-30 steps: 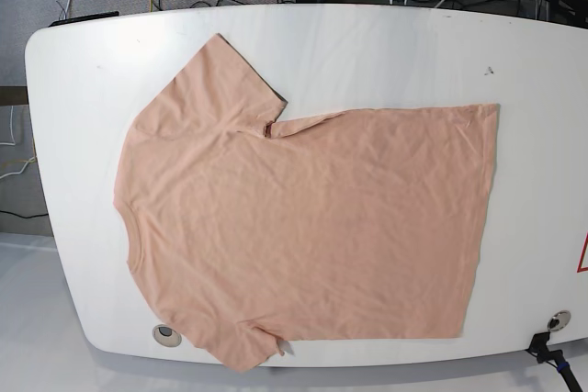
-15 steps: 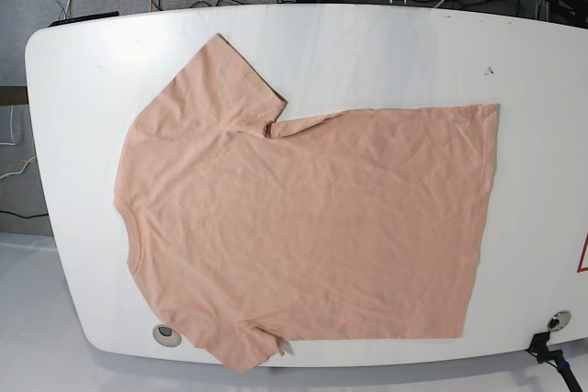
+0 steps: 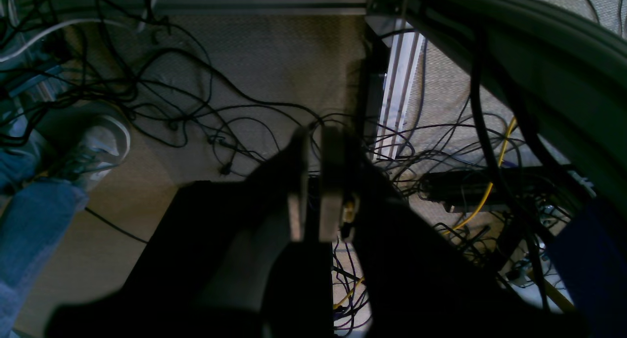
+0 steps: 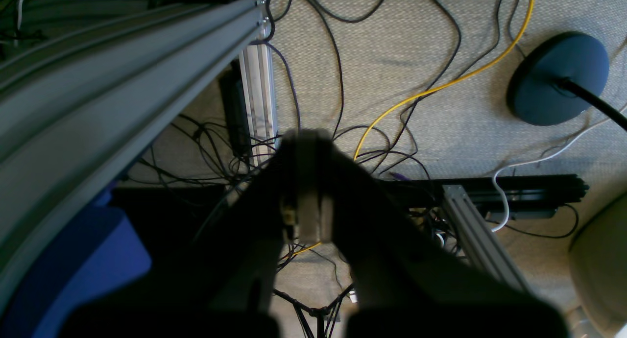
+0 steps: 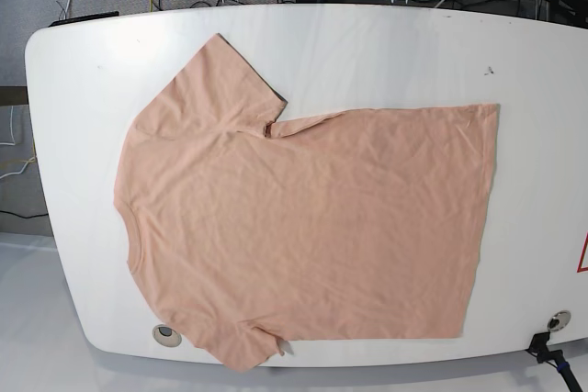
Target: Fold the T-shirt properly
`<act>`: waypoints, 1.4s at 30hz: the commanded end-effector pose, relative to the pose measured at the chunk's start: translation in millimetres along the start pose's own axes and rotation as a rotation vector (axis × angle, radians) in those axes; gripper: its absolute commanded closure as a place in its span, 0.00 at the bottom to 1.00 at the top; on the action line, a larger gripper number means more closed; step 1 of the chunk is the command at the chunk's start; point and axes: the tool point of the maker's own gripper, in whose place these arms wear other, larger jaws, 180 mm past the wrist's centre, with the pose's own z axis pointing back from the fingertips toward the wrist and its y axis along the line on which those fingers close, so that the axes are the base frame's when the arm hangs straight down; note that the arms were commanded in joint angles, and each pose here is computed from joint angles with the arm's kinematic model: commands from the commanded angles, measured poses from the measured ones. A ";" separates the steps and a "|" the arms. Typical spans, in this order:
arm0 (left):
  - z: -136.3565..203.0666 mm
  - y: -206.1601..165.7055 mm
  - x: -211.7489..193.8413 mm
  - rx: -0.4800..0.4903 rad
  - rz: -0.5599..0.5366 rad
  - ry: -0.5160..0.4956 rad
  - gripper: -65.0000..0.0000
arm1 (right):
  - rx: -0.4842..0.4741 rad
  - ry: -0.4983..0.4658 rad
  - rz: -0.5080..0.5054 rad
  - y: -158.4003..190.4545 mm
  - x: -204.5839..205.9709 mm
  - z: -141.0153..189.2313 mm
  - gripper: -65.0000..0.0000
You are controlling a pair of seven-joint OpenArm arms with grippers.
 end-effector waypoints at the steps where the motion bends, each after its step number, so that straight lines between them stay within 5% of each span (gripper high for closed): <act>1: 0.0 1.0 -0.2 0.002 -0.002 0.001 0.95 | -0.005 0.005 0.000 -2.6 -2.7 0.2 1.00; 10: 0.9 6.3 -10.8 0.011 -0.010 0.016 0.94 | -0.009 0.030 0.011 -6.9 -17.4 1.6 1.00; 21: 27.0 50.8 -66.4 0.072 -0.098 -0.003 0.97 | -0.073 0.119 0.021 -53.9 -105.8 22.3 1.00; 28: 39.3 46.7 -98.9 0.055 -0.107 0.005 1.00 | -0.093 0.062 0.045 -72.0 -114.1 34.5 1.00; 42: 105.8 42.8 -80.5 0.030 -0.203 -0.169 0.99 | -0.148 -0.145 0.147 -119.2 -91.1 98.4 1.00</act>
